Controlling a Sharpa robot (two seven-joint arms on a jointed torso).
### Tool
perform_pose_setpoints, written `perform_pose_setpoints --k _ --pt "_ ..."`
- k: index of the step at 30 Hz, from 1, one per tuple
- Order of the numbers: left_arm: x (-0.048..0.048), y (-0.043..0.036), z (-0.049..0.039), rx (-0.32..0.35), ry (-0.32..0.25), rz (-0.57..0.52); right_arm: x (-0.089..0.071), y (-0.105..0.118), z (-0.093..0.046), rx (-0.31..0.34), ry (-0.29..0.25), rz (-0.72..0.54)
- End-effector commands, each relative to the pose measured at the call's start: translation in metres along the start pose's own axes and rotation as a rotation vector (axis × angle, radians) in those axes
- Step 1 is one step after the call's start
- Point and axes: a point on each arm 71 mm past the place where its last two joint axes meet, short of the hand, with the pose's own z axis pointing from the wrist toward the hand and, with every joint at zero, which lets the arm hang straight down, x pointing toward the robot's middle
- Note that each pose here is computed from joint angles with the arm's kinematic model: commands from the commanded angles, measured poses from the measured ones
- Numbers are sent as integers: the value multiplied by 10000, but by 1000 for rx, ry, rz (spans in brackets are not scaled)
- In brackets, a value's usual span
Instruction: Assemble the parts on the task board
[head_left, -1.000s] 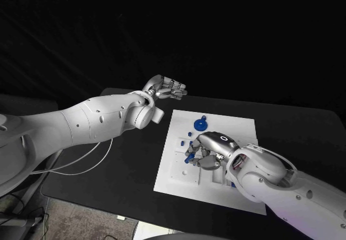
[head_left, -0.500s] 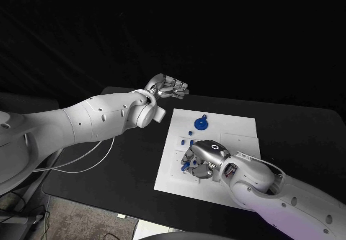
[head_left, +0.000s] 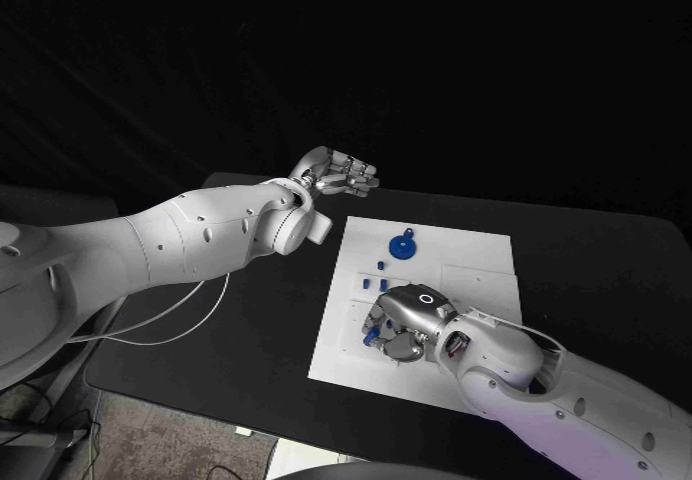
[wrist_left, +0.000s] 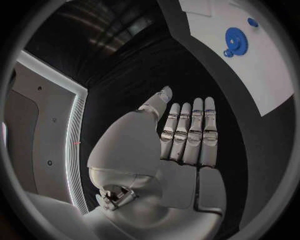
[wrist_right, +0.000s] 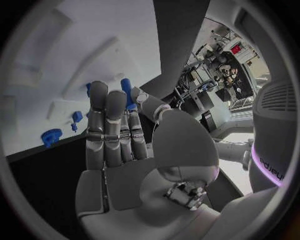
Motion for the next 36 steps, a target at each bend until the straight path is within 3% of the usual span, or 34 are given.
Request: perform_pose_setpoints --k 1,36 --pt "22 -15 3 8 14 -10 11 -5 0 5 3 -30" --pt "22 -14 1 7 16 -11 129 -31 -9 26 63 -78"
